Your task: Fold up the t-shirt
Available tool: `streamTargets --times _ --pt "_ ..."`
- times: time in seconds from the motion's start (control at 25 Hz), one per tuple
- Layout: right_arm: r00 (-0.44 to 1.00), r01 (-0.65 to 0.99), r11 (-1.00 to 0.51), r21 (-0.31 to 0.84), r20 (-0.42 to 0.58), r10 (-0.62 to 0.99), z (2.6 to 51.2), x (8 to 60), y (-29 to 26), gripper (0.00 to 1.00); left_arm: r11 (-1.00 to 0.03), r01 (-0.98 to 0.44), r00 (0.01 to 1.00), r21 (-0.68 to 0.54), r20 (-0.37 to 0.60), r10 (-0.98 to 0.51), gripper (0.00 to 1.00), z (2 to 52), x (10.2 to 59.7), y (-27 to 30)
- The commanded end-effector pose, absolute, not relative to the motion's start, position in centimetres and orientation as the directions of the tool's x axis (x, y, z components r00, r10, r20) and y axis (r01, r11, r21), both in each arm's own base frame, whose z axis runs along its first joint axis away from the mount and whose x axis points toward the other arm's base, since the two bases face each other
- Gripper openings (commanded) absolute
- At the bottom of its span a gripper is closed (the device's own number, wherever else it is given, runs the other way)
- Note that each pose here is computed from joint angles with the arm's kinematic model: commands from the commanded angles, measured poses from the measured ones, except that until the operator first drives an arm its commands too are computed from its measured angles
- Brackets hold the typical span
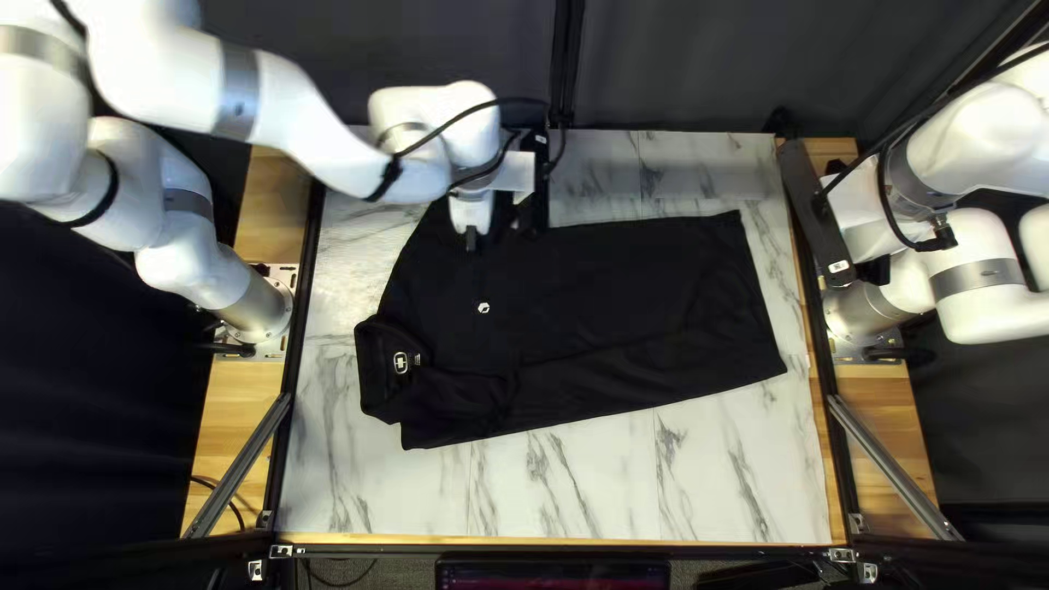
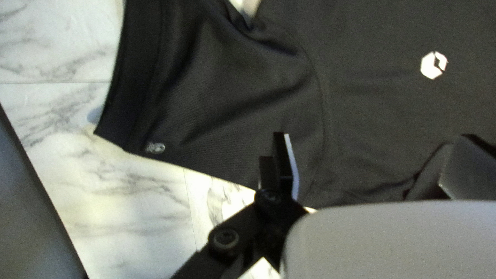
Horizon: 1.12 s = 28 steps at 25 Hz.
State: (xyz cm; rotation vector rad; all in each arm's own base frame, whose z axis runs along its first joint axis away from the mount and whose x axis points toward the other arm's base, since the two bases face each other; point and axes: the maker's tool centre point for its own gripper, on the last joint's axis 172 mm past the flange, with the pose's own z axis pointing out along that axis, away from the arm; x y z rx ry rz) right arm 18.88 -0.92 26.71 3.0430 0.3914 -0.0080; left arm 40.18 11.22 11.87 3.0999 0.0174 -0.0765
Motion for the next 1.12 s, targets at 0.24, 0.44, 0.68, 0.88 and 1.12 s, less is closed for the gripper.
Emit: streamTargets --times 0.24,0.44,0.68,0.88,1.12 --pt "0.967 0.253 -0.965 0.072 -0.015 0.253 26.7 18.9 -0.9 1.00 -0.984 -0.180 0.983 -0.004 -0.028 -0.180 1.00 6.9 44.1 11.0" --pt "0.967 0.253 -0.965 0.072 -0.015 0.253 26.7 18.9 -0.9 1.00 -0.970 -0.244 0.970 -0.024 -0.004 -0.244 1.00 5.1 44.7 12.2" --pt "0.967 0.253 -0.965 0.072 -0.015 0.253 26.7 18.9 -0.9 1.00 -0.979 -0.204 0.979 -0.021 0.000 -0.205 1.00 3.7 43.6 14.0" --pt "0.967 0.253 -0.965 0.072 -0.015 0.253 26.7 18.9 -0.9 1.00 -0.985 -0.174 0.985 -0.009 0.006 -0.175 0.90 3.1 43.4 14.3" --pt "0.967 0.253 -0.965 0.072 -0.015 0.253 26.7 18.9 -0.9 1.00 -0.988 -0.157 0.988 0.008 0.010 -0.157 0.06 1.9 43.8 14.8"
